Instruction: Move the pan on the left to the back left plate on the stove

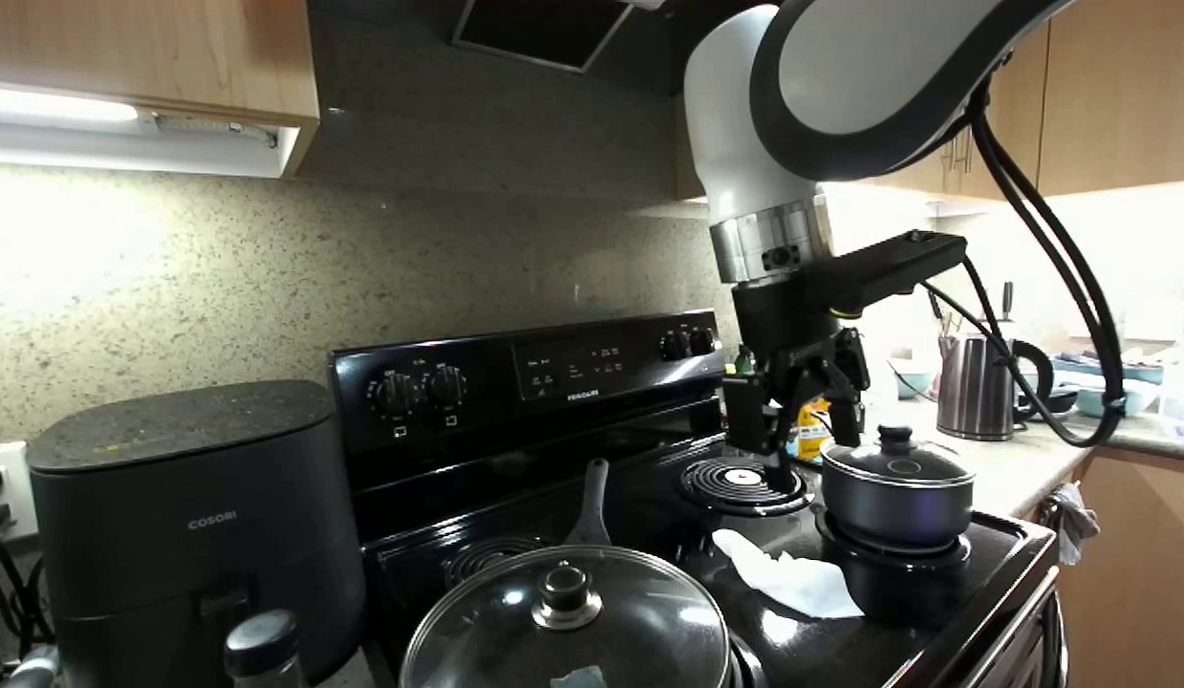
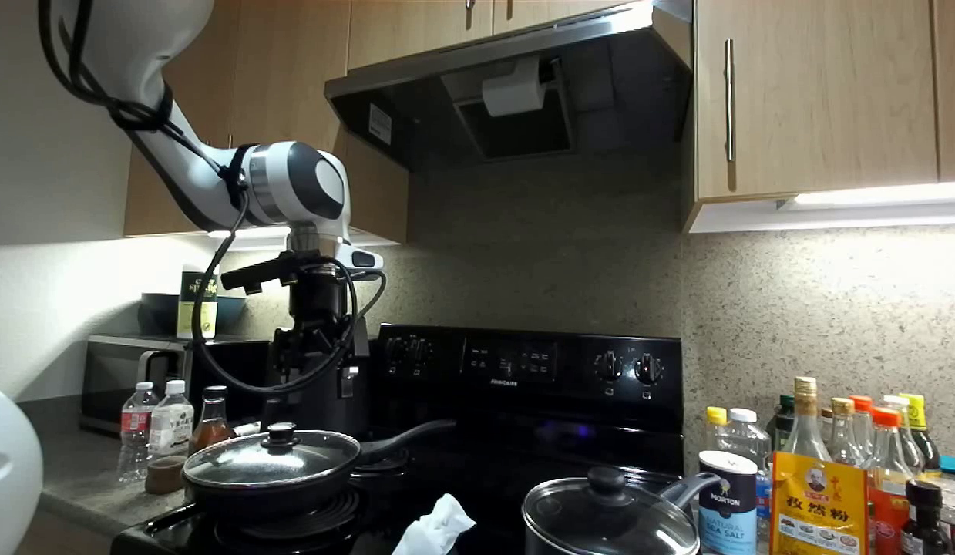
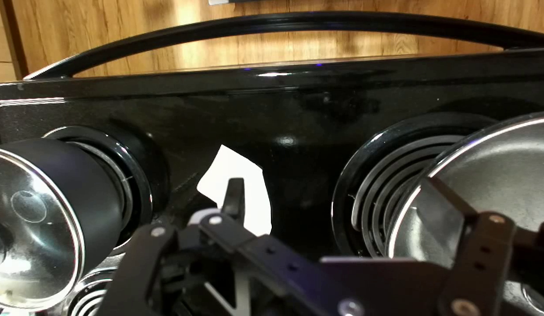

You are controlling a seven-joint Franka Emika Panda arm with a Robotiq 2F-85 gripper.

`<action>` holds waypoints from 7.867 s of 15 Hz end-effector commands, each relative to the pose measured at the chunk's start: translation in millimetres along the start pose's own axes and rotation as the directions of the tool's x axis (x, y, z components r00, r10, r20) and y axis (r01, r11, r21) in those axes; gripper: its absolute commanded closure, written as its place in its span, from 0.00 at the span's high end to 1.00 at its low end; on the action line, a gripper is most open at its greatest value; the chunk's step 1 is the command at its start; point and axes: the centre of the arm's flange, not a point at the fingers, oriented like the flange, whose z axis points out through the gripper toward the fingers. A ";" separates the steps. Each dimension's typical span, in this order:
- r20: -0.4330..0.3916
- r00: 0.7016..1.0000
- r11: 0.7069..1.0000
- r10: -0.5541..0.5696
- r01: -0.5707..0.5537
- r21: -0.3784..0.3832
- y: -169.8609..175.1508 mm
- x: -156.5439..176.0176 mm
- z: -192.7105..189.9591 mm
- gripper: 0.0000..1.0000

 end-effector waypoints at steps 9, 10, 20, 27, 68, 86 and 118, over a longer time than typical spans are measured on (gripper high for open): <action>-0.011 0.997 0.997 0.080 -0.080 0.023 -25.2 19.0 -10.7 1.00; -0.020 0.995 0.994 0.103 -0.102 0.027 -27.5 23.6 -12.2 1.00; -0.047 0.968 0.967 0.245 -0.241 0.077 -41.9 46.2 -4.5 1.00; -0.151 0.912 0.918 0.382 -0.355 0.176 -77.7 110.3 13.7 1.00; -0.173 0.771 0.788 0.613 -0.611 0.071 -90.5 238.0 124.6 0.40; -0.298 0.649 0.704 0.700 -0.696 0.139 -132.8 278.5 101.3 0.08; -0.245 0.657 0.700 0.713 -0.682 0.211 -119.4 249.9 102.2 0.36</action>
